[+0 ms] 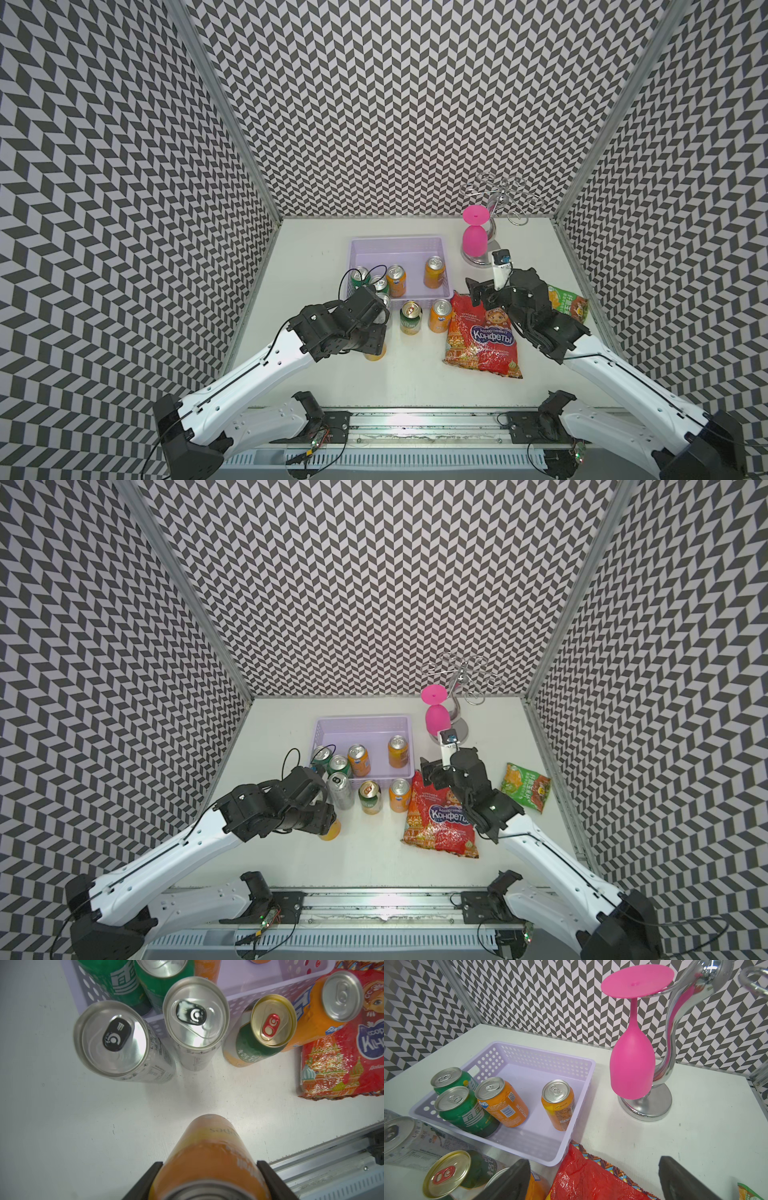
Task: Take out the drinks from the basket
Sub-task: Place the drink at the center of the board.
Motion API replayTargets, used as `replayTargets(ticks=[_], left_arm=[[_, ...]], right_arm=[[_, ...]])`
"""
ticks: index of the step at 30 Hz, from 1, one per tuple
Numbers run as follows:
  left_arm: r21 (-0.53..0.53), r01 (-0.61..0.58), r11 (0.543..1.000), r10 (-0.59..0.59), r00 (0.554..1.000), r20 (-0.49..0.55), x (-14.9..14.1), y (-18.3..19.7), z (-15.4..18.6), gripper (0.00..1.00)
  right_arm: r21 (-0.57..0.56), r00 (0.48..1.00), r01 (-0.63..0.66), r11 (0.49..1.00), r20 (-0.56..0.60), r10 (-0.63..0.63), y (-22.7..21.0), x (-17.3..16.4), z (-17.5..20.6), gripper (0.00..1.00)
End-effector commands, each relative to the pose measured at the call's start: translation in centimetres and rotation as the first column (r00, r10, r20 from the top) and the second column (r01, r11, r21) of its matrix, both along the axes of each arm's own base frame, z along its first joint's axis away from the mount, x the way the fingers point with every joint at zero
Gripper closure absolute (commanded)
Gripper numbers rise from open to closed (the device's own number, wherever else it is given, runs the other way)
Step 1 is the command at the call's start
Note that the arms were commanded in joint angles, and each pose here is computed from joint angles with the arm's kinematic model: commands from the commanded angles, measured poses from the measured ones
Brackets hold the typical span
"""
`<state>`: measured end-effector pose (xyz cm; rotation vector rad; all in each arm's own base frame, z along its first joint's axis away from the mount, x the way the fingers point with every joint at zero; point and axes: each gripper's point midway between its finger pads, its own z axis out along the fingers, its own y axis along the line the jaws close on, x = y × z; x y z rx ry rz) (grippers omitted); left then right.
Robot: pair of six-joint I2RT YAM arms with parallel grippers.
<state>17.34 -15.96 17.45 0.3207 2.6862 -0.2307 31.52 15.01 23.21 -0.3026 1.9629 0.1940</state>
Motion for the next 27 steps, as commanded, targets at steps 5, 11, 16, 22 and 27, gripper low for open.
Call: replayTargets(ticks=[5,11,16,22,27], left_arm=[[-0.096,-0.068,0.993,0.076,0.994,0.083,1.8,-1.3,-1.5,0.41],[-0.073,-0.094,0.993,0.099,0.992,0.077,2.0,-1.0,-3.6,0.41],[-0.062,-0.118,0.991,0.122,0.99,0.076,2.1,-0.7,-4.6,0.4],[-0.043,-0.15,0.988,0.153,0.985,0.086,2.4,-0.2,-5.3,0.39],[0.0,-0.165,0.986,0.164,0.984,0.072,2.5,0.0,-6.3,0.39]], right_arm=[[0.023,0.998,0.01,1.0,0.056,-0.011,-0.1,0.4,1.5,0.0],[0.022,0.998,0.011,1.0,0.056,-0.013,-0.1,0.5,1.4,0.0],[0.024,0.998,0.01,1.0,0.057,-0.011,-0.1,0.4,1.5,0.0],[0.025,0.998,0.006,1.0,0.056,-0.008,0.0,0.4,1.4,0.0],[0.026,0.998,0.007,1.0,0.058,-0.009,-0.1,0.4,1.4,0.0]])
